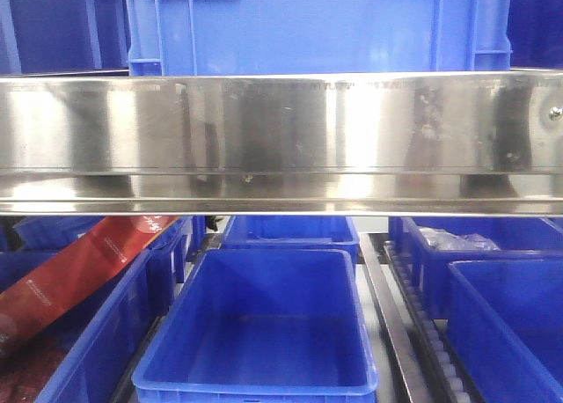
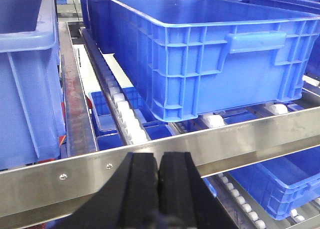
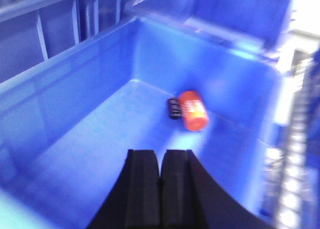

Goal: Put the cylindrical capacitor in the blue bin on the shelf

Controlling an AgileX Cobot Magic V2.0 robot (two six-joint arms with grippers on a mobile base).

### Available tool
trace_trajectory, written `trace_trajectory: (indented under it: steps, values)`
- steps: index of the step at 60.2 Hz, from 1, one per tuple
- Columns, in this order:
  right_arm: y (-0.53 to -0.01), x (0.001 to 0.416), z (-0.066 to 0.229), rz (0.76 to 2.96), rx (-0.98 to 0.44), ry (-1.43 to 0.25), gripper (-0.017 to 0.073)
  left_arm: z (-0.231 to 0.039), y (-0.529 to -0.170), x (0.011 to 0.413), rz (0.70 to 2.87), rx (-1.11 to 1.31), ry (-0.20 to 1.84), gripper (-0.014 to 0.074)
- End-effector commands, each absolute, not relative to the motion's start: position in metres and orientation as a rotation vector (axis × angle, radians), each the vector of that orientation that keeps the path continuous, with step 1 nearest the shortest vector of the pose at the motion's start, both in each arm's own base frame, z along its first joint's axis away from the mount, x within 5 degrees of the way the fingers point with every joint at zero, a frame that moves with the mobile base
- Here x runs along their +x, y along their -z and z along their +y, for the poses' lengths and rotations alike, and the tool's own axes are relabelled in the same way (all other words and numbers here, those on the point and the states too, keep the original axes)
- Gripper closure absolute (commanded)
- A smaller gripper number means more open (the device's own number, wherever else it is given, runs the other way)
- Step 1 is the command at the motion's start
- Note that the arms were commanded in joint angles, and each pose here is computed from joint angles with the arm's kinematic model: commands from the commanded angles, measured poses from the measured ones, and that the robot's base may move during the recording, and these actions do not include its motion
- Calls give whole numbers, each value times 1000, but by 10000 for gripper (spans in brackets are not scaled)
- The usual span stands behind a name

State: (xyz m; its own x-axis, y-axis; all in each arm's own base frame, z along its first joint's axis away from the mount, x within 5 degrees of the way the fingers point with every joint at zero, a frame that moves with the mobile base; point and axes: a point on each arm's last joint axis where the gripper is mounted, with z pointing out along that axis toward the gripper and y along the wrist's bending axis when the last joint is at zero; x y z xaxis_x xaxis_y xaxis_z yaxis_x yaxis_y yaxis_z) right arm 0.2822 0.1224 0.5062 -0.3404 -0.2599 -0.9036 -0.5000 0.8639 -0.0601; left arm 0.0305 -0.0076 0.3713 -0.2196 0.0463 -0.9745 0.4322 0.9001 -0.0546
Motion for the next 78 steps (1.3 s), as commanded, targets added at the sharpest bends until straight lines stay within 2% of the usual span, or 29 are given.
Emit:
trace_trajectory:
  steps: [1, 13, 24, 43, 64, 78]
  values:
    - [-504, 263, 112, 1915, -551, -230, 718, -7, -373, 30, 1750, 358, 380, 704]
    - [-470, 227, 82, 1927, -459, -201, 718, -7, -373, 30, 1748, 359, 371, 704]
    - [-418, 189, 51, 1921, -348, -153, 718, -6, -373, 31, 1744, 361, 350, 704]
    - [-338, 116, 29, 1843, -296, -131, 718, -5, -373, 32, 1739, 363, 325, 704]
    - [-322, 51, 15, 1576, -245, -157, 718, -5, -370, 32, 1753, 366, 321, 704]
    - [-326, 35, 11, 1497, -235, -159, 718, -5, -370, 32, 1753, 366, 321, 704]
